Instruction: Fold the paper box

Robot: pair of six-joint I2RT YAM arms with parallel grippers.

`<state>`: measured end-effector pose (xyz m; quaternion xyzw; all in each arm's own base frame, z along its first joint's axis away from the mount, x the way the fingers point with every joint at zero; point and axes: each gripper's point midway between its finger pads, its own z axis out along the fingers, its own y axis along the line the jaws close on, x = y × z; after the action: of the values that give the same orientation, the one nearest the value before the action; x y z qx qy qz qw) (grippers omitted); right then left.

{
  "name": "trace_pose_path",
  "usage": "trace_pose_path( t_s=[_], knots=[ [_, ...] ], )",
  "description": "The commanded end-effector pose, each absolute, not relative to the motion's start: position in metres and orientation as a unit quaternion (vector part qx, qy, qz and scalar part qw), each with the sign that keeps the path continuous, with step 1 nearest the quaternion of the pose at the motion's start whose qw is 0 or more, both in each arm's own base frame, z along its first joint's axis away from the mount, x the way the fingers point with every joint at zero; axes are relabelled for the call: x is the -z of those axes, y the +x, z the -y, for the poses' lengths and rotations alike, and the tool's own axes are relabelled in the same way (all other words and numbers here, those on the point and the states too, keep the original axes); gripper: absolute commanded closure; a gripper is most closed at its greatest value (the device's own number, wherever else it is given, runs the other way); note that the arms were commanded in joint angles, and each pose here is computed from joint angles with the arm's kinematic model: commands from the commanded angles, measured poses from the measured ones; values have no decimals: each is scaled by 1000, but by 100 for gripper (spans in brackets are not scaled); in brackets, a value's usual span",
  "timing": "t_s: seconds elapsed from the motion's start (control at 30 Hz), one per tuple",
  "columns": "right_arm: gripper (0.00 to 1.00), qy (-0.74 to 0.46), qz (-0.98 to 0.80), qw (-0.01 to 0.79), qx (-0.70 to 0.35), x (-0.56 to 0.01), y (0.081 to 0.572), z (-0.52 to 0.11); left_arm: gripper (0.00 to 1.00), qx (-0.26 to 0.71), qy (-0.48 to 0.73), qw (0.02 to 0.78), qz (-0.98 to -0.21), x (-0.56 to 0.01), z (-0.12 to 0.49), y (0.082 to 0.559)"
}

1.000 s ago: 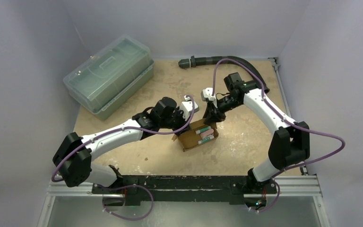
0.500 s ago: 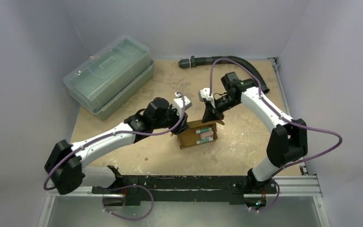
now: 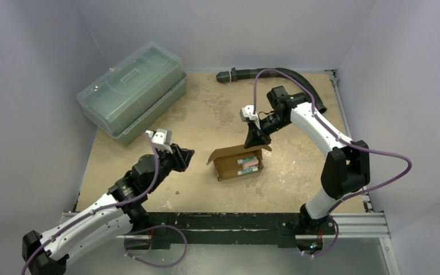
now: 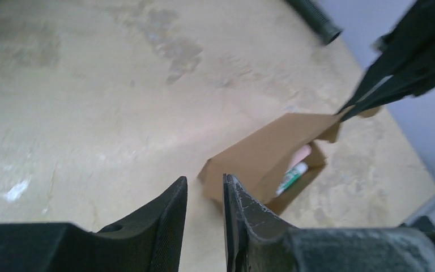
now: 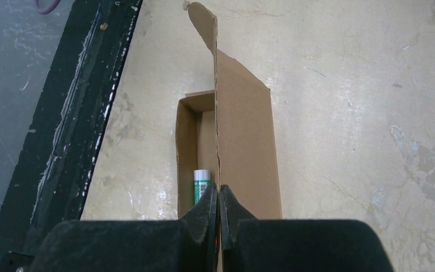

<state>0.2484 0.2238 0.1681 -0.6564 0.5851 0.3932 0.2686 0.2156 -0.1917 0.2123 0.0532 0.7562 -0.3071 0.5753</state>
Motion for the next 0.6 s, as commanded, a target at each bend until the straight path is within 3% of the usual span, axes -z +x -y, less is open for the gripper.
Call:
trace_pose_path(
  t_s=[0.0,0.23,0.57],
  knots=[
    [99,-660,-568,283,-402,-183,249,-229,73,254,-33,556,-791,-171,177,235],
    [99,-659,-568,278,-407,-187,252,-231,81,245,12,537,-807,-146,212,256],
    [99,-658,-568,277,-408,-186,255,-233,89,305,68,491,-813,-126,249,247]
  ],
)
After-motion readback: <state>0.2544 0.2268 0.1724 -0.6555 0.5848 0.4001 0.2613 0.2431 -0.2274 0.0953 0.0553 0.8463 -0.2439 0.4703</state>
